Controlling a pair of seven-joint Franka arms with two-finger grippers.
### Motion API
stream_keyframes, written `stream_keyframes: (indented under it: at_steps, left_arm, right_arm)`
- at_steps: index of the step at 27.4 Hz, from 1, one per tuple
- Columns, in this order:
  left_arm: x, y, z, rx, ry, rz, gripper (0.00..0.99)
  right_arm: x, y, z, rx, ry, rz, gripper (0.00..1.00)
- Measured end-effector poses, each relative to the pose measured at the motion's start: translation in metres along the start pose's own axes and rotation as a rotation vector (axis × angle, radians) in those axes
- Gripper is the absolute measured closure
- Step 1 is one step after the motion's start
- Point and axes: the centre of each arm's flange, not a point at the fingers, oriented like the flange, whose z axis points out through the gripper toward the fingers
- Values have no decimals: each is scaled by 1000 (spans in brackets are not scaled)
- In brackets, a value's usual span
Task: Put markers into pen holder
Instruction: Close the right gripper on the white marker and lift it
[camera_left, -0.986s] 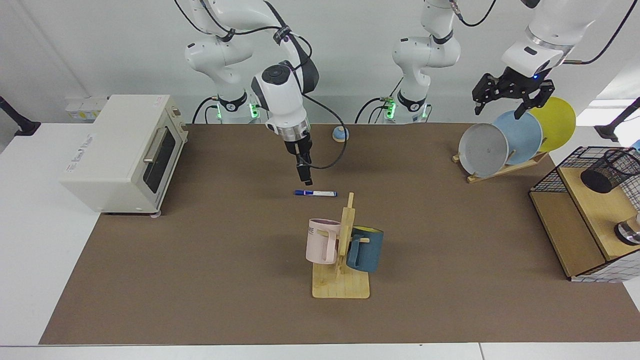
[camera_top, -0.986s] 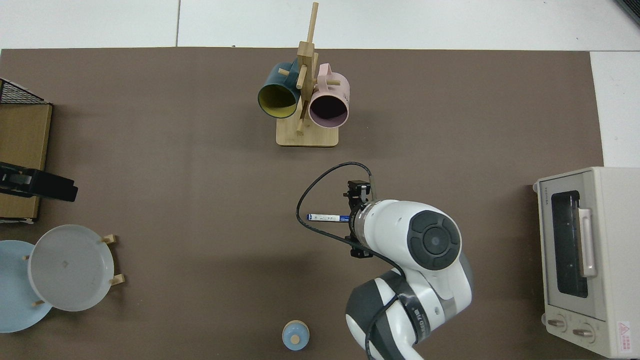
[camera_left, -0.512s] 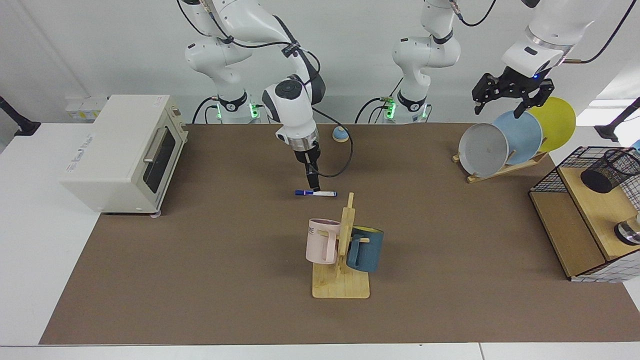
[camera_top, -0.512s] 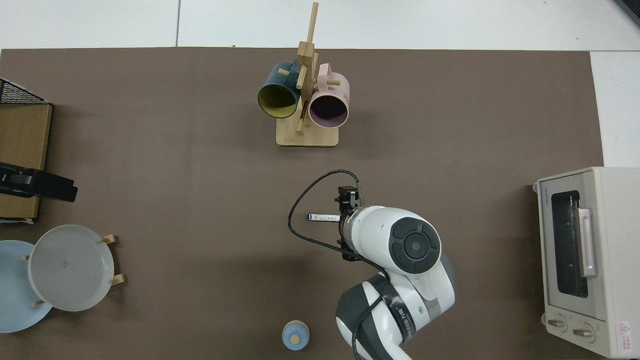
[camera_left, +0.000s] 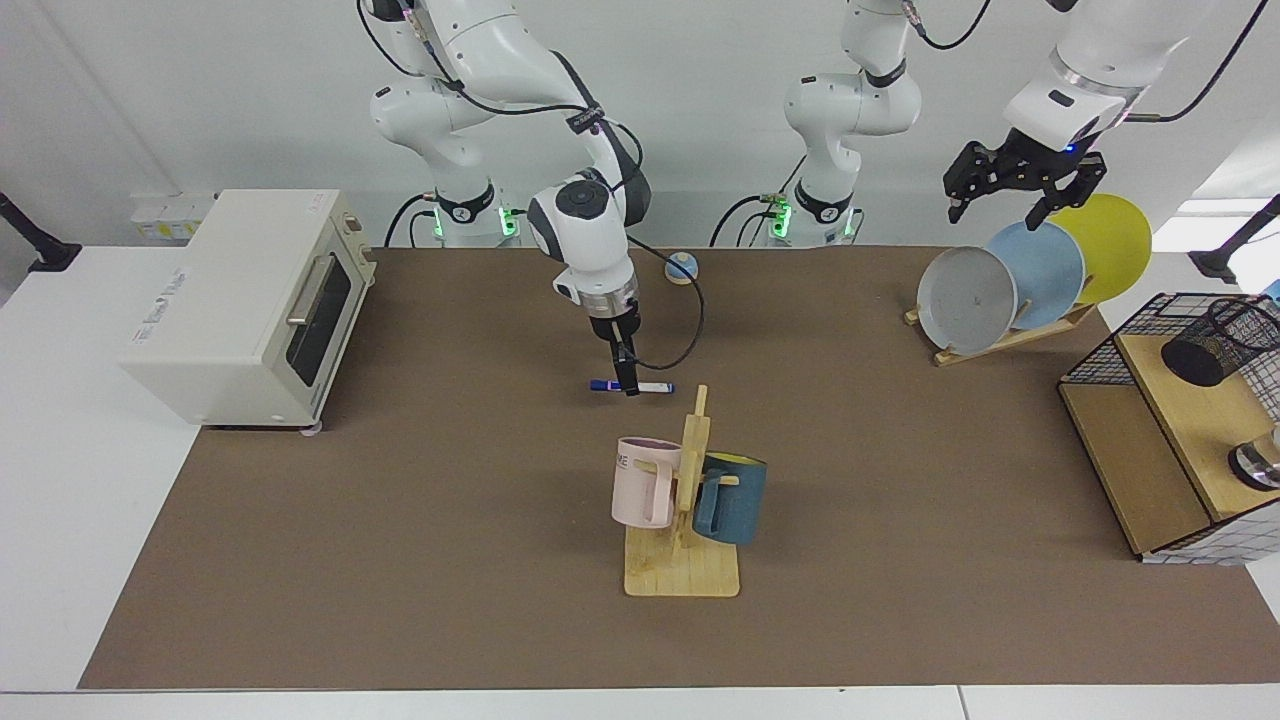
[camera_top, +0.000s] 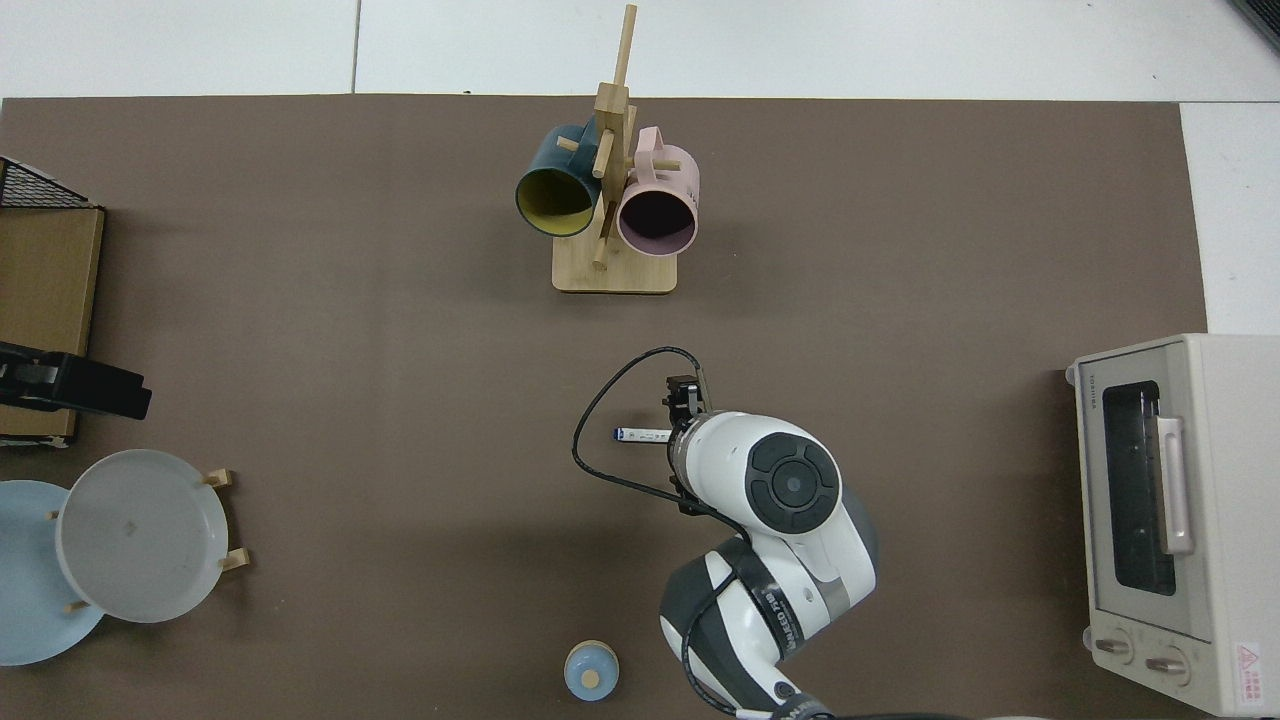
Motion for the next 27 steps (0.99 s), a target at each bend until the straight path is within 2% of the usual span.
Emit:
stream_keyframes:
  at_steps: [7,19,27]
  left_arm:
    - [-1,-1,1,-1,-4,-2,0]
    - [-1,-1,1,-1,-6,-3,0]
    - [-3,-1,2,-2,-15,-3,0]
  right_arm:
    - [3,-1,8,7,4,-4,13]
    - [4,2,26,-3,46,-65,22]
    - [2,0,27,1,47,-74,62]
